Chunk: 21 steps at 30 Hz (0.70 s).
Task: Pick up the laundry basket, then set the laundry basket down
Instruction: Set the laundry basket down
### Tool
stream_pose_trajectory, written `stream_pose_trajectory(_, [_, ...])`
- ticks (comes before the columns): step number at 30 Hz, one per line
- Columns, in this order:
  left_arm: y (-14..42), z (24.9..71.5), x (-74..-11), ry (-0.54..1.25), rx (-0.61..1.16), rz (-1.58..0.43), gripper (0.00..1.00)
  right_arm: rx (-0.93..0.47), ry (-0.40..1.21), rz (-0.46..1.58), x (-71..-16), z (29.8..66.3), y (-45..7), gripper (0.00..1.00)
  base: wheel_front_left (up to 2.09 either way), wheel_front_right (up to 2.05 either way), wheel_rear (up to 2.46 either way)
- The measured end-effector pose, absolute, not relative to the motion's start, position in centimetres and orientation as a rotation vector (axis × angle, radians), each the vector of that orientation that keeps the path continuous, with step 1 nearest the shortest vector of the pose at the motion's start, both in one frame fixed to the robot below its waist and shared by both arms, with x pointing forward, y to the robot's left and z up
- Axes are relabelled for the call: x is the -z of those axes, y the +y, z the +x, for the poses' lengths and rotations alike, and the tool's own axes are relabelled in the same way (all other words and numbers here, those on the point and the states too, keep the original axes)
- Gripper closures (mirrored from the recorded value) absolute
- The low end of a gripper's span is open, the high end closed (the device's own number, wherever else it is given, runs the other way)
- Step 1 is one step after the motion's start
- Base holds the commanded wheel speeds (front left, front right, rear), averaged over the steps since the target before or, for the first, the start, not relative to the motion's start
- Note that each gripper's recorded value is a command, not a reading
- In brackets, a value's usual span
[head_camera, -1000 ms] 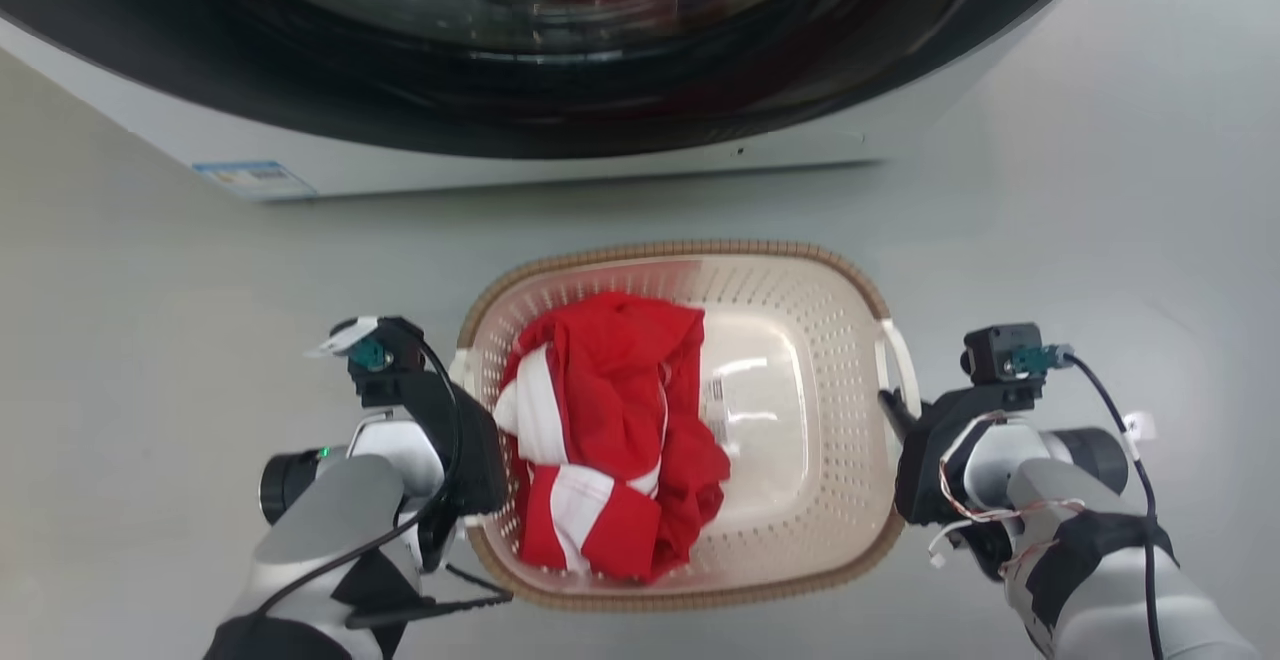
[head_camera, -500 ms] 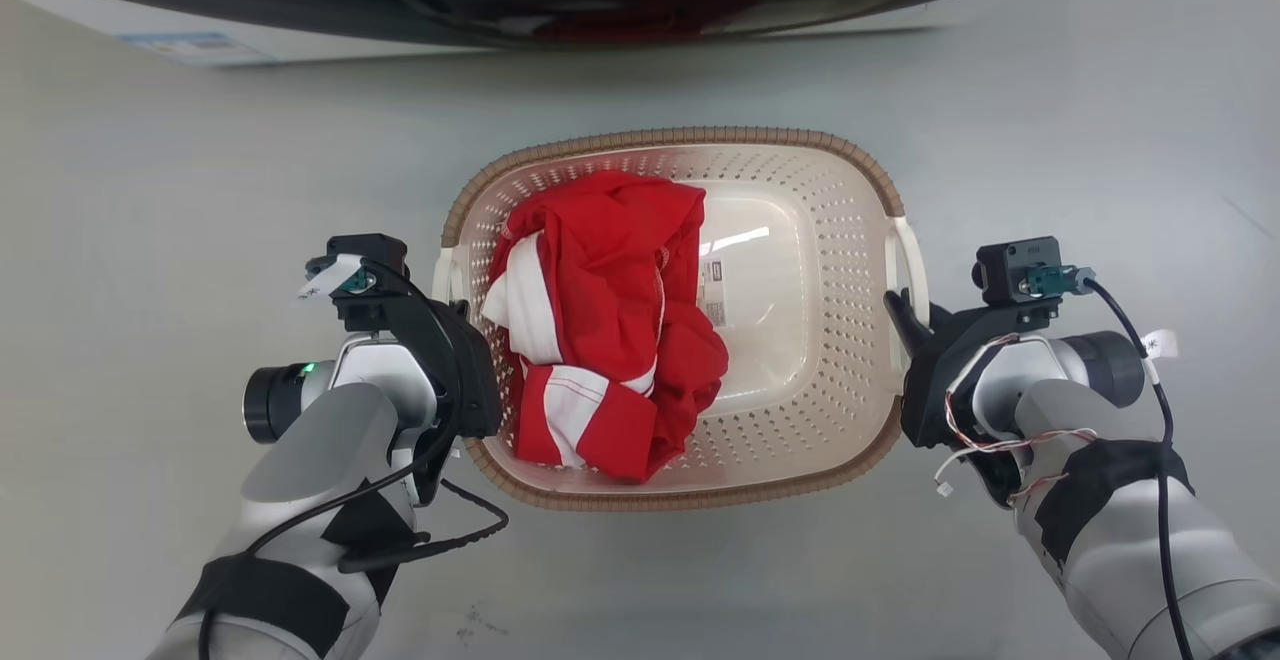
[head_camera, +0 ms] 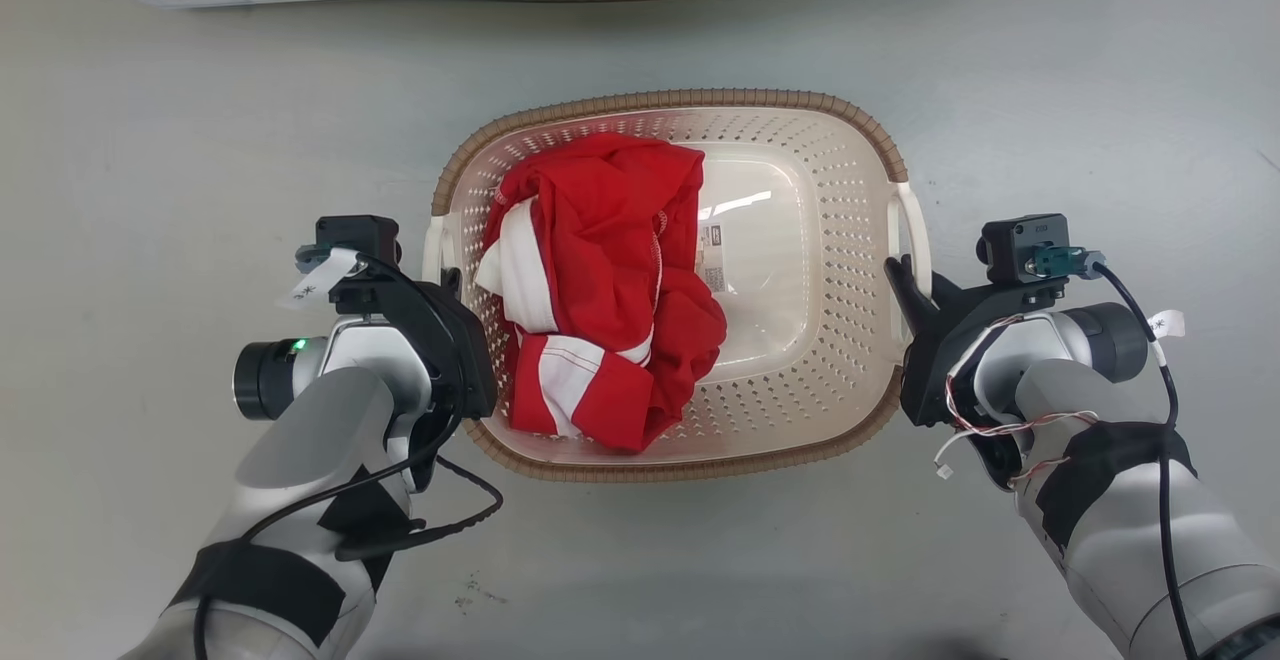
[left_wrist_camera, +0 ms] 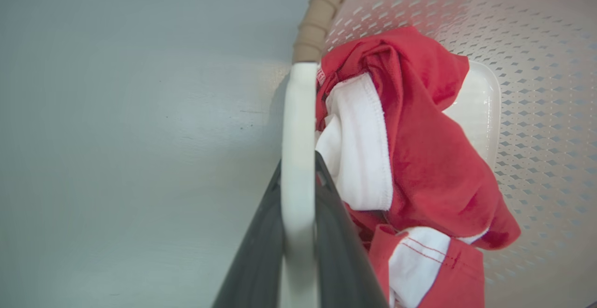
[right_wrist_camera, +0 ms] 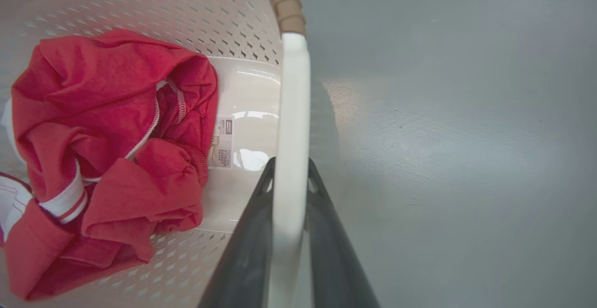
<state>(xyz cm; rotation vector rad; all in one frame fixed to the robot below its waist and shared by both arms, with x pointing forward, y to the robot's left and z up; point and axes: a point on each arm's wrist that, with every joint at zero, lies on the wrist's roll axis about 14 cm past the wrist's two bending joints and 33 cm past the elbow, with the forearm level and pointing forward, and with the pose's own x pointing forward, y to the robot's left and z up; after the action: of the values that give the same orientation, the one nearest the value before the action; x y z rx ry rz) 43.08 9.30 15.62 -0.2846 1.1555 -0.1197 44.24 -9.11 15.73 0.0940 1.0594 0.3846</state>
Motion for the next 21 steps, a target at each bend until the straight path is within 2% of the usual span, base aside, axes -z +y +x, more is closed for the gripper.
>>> stream_pose_trajectory(11, [9.2,43.3,-15.5,1.143,0.132,-0.274,1.00,-0.404,1.048,0.084,-15.6,44.1,-8.9,1.00,0.00,0.00,0.00])
stream_pose_trajectory(12, [9.2,43.3,-15.5,1.143,0.137,-0.269,1.00,-0.413,1.044,0.080,-15.7,44.2,-8.7,0.87,0.00,0.00,0.00])
stream_pose_trajectory(13, [9.2,43.3,-15.6,1.142,0.139,-0.266,1.00,-0.426,1.030,0.076,-15.9,44.3,-8.5,0.55,0.00,0.00,0.00])
stream_pose_trajectory(14, [9.2,43.4,-15.6,1.134,0.137,-0.268,0.78,-0.437,1.019,0.072,-16.0,44.5,-8.4,0.00,0.00,0.00,0.00])
stream_pose_trajectory(15, [9.2,43.5,-15.7,1.126,0.138,-0.268,0.78,-0.446,1.010,0.068,-16.1,44.5,-8.2,0.00,0.00,0.00,0.00])
stream_pose_trajectory(16, [9.1,43.5,-15.8,1.123,0.141,-0.267,0.52,-0.454,0.996,0.066,-16.3,44.7,-8.0,0.00,0.00,0.00,0.00])
stream_pose_trajectory(17, [8.9,43.6,-15.9,1.119,0.144,-0.269,0.00,-0.458,0.980,0.074,-16.5,45.0,-7.7,0.00,0.00,0.00,0.00])
stream_pose_trajectory(21, [8.6,44.1,-16.7,1.092,0.156,-0.275,0.00,-0.473,0.938,0.072,-17.5,45.5,-7.3,0.00,0.00,0.00,0.00])
